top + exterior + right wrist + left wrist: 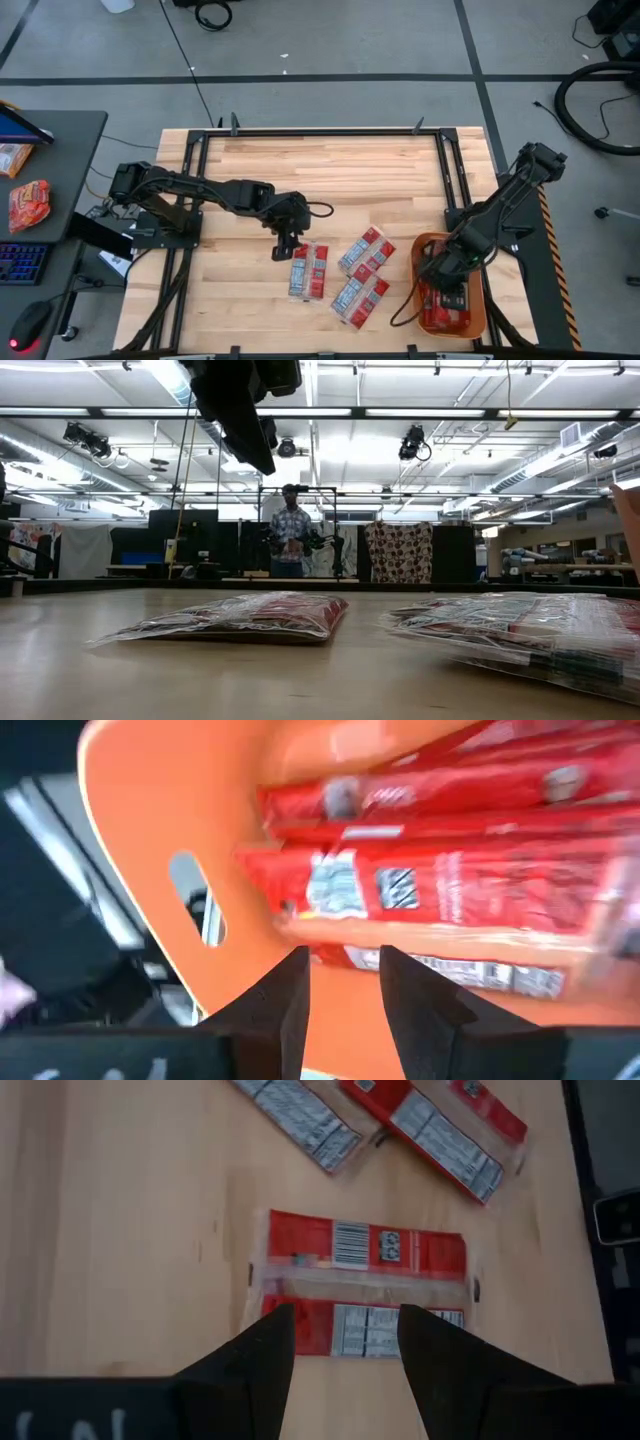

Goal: Sort popcorn bags into baskets
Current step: Put the left red popcorn bag into the orange bin

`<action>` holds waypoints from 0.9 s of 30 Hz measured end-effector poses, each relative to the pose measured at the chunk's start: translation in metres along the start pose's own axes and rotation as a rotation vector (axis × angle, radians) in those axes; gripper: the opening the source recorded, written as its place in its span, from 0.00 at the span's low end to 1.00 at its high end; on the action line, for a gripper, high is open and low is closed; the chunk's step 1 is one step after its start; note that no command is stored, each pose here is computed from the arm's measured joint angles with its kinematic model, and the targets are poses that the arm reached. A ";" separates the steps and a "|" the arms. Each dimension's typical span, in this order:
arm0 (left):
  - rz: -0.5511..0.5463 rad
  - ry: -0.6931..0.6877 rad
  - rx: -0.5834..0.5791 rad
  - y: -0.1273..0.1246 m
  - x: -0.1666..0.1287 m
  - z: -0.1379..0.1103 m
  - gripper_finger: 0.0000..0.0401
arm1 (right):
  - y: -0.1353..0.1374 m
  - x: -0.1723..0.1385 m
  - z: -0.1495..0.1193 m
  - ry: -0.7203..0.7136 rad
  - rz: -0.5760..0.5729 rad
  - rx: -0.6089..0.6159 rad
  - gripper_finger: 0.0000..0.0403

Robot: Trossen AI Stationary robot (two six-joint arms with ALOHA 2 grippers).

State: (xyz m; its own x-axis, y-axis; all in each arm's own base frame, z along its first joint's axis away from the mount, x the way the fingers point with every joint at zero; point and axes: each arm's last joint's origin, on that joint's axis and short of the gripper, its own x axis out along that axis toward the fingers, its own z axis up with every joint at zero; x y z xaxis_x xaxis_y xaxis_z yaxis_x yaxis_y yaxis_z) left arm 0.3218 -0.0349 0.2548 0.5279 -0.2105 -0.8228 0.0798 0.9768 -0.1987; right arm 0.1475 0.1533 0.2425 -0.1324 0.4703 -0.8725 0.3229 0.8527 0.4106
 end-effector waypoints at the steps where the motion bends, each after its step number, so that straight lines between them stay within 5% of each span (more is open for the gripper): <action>1: -0.004 0.001 0.017 -0.003 0.000 0.000 0.46 | -0.002 -0.004 -0.002 -0.027 0.000 0.017 0.32; 7: -0.003 0.019 0.110 -0.014 0.011 -0.002 0.46 | -0.006 -0.027 -0.007 -0.279 0.058 0.086 0.31; 11: -0.062 0.013 0.035 -0.014 0.029 0.001 0.45 | -0.004 -0.035 0.000 -0.421 0.110 0.071 0.28; 17: -0.043 0.069 -0.161 -0.011 0.057 -0.002 0.43 | -0.005 -0.038 0.013 -0.438 0.117 0.007 0.25; 22: -0.027 0.129 -0.334 -0.013 0.069 -0.009 0.43 | 0.001 -0.056 0.022 -0.526 0.122 -0.148 0.23; 27: -0.004 0.158 -0.385 -0.023 0.070 -0.013 0.43 | -0.002 -0.066 0.040 -0.644 0.003 -0.358 0.23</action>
State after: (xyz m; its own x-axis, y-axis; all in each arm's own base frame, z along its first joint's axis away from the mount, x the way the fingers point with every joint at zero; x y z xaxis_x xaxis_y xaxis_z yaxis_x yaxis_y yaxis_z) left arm 0.3457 -0.0726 0.1947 0.3898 -0.2467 -0.8872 -0.2562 0.8964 -0.3618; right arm 0.1934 0.1117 0.2891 0.4803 0.3399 -0.8085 -0.0183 0.9255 0.3783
